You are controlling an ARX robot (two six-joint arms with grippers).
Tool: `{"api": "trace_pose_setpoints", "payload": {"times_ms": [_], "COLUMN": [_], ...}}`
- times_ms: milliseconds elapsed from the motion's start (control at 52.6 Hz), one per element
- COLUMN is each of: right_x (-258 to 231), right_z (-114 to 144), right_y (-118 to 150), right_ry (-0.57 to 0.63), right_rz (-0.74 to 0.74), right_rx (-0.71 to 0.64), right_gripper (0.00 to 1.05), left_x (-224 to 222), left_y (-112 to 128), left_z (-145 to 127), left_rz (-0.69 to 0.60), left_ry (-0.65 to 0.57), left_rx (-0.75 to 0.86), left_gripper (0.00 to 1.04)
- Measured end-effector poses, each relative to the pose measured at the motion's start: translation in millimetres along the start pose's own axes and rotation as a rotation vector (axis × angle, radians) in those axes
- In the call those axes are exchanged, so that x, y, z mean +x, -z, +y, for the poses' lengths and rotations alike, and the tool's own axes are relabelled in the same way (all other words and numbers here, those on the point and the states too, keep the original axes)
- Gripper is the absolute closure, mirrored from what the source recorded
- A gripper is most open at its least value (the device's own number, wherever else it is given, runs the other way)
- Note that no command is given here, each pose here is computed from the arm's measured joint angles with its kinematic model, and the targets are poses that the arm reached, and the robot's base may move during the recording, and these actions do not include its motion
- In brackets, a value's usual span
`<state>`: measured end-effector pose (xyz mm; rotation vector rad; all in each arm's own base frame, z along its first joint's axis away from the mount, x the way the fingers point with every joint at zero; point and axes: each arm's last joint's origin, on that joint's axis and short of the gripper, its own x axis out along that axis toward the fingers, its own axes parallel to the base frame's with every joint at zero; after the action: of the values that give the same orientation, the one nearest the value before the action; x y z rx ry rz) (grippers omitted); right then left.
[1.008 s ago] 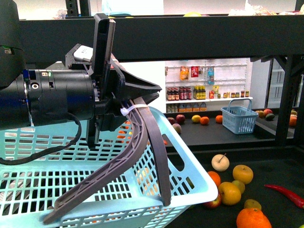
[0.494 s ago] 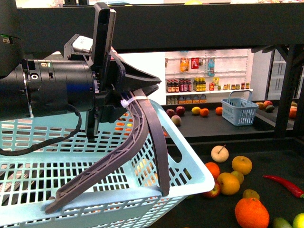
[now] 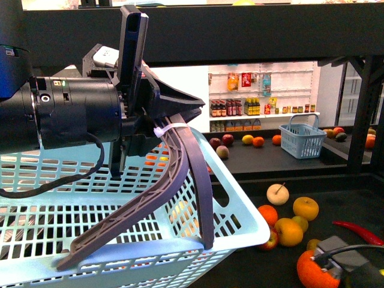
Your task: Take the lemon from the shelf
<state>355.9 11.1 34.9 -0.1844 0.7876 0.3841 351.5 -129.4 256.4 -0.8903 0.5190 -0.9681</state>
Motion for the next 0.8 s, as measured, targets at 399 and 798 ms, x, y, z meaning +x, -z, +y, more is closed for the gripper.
{"api": "trace_pose_setpoints", "payload": {"times_ms": [399, 798], "right_x": [94.3, 143.6], "right_z": [8.9, 15.0], "right_y": [3.4, -2.6], "right_ry": [-0.061, -0.088], "right_rz": [-0.121, -0.249], "right_rx": [-0.122, -0.277], "right_gripper": [0.07, 0.07], "left_x": [0.1, 0.1], "left_y": [0.1, 0.1], "left_z": [-0.1, -0.1], "left_rz": [0.0, 0.0], "left_ry": [0.0, 0.0], "left_rx": [0.001, 0.002], "left_gripper": [0.97, 0.97]}}
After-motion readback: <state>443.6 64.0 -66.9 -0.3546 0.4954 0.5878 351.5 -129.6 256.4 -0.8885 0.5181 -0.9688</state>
